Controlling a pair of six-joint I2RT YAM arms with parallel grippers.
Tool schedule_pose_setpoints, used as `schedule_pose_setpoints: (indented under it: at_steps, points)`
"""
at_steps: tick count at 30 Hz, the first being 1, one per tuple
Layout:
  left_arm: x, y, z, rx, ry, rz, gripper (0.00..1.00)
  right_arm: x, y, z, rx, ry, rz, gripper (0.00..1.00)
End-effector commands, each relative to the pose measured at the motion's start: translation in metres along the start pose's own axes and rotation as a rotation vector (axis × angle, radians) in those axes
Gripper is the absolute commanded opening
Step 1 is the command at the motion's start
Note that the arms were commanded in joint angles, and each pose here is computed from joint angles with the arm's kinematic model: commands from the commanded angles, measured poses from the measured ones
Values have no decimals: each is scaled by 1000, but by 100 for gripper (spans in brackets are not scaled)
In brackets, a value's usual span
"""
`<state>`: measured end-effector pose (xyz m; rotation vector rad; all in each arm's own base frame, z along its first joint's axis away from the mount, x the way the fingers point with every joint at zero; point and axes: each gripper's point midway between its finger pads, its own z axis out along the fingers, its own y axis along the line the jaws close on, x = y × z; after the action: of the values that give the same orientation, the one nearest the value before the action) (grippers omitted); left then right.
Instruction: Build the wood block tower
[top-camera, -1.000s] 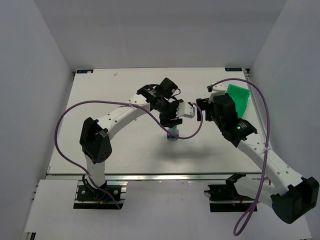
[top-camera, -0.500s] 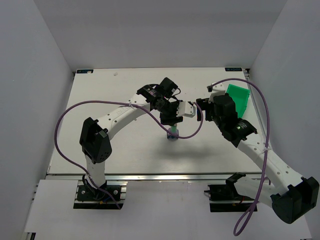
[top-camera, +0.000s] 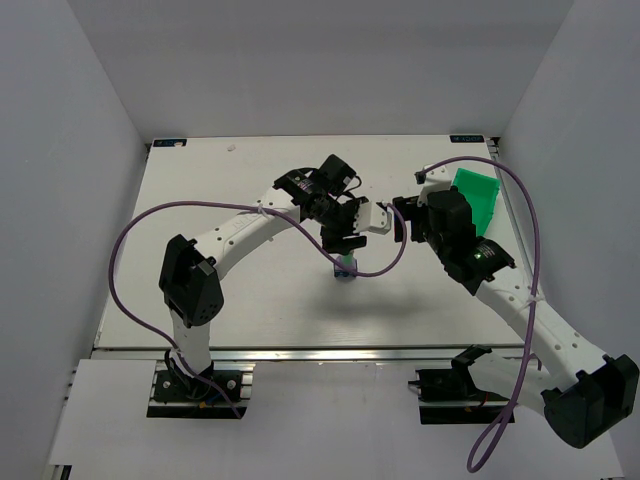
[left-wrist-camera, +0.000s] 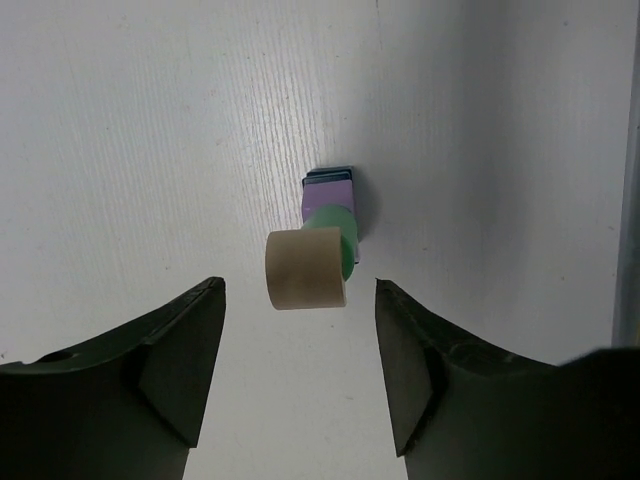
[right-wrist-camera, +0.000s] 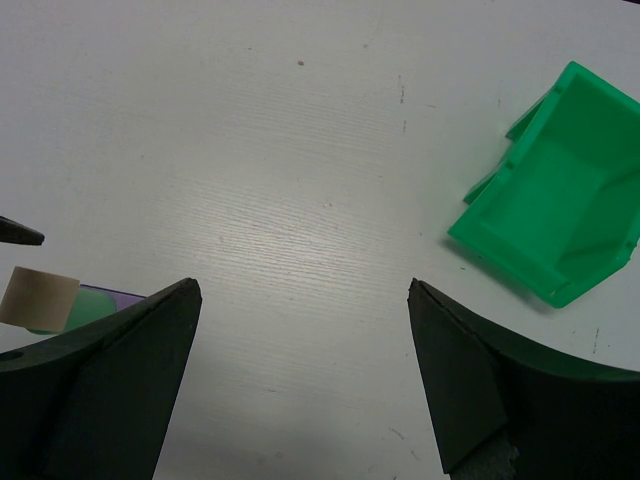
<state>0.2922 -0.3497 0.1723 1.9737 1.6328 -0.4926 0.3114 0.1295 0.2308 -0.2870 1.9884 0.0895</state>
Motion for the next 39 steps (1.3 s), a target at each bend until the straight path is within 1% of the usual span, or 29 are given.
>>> schedule_pose_setpoints:
  at_steps: [1,2,3,4,6,7,8,9,10,11,13,14,16,17,18,19,20,21,22,24,25,27,28,29,30,31,32,35,39]
  points:
    - [-29,5,-34,-76,-94,25,72,-10,-4,-5,8,-42,8,89]
    - [-30,5,-36,-89,-100,6,83,-12,-6,-7,13,-50,10,89]
    - [-36,12,-41,-137,-123,5,98,-12,-6,-7,16,-52,14,89]
    - [-35,19,-47,-185,-115,-9,98,-14,-7,-8,19,-58,18,89]
    - [-46,30,-66,-292,-167,-59,98,-17,-9,-11,30,-70,35,89]
    - [-44,41,-77,-378,-155,-95,98,-18,-10,-13,32,-75,43,89]
    - [-51,48,-91,-459,-210,-171,98,-20,-12,-14,45,-83,55,89]
    - [-50,55,-98,-516,-226,-225,98,-21,-14,-15,52,-85,64,89]
    - [-38,67,-111,-624,-209,-302,98,-22,-15,-17,59,-86,84,89]
    - [-42,75,-130,-714,-286,-434,98,-23,-19,-19,83,-90,97,89]
    - [-21,80,-138,-833,-295,-631,98,-23,-25,-20,117,-86,134,89]
    - [4,85,-152,-991,-305,-888,98,-20,-31,-19,153,-72,145,89]
    - [44,76,-155,-1132,-235,-1113,98,-17,-34,-18,176,-56,183,89]
    - [69,61,-148,-1178,-167,-1237,98,-13,-38,-15,205,-40,189,89]
    - [95,47,-133,-1183,-84,-1293,98,-11,-39,-15,212,-34,193,90]
    - [112,37,-124,-1189,-39,-1341,98,-10,-40,-14,221,-27,200,89]
    - [129,23,-116,-1211,-11,-1435,98,-7,-42,-13,236,-19,220,89]
    - [146,13,-112,-1237,21,-1489,98,-5,-43,-14,241,-16,230,89]
    - [175,-7,-107,-1256,78,-1545,98,-3,-43,-14,242,-11,237,89]
    - [191,-19,-104,-1240,39,-1641,98,7,-40,-13,235,4,266,89]
    - [198,-32,-109,-1237,13,-1666,98,12,-40,-13,234,12,274,89]
    - [200,-36,-117,-1228,-74,-1728,98,26,-38,-13,231,31,284,89]
    - [193,-38,-133,-1233,-159,-1734,98,28,-37,-15,220,33,283,89]
    - [196,-43,-137,-1243,-183,-1746,98,33,-37,-14,222,43,279,89]
    - [193,-44,-152,-1260,-249,-1737,98,39,-39,-16,235,55,290,89]
    - [194,-43,-153,-1271,-249,-1737,98,41,-39,-16,239,56,302,89]
    - [190,-45,-165,-1283,-298,-1729,98,43,-39,-17,243,56,314,89]
    - [184,-47,-182,-1298,-346,-1708,98,45,-35,-16,224,47,348,90]
    - [183,-52,-195,-1320,-365,-1703,98,46,-29,-14,193,35,364,89]
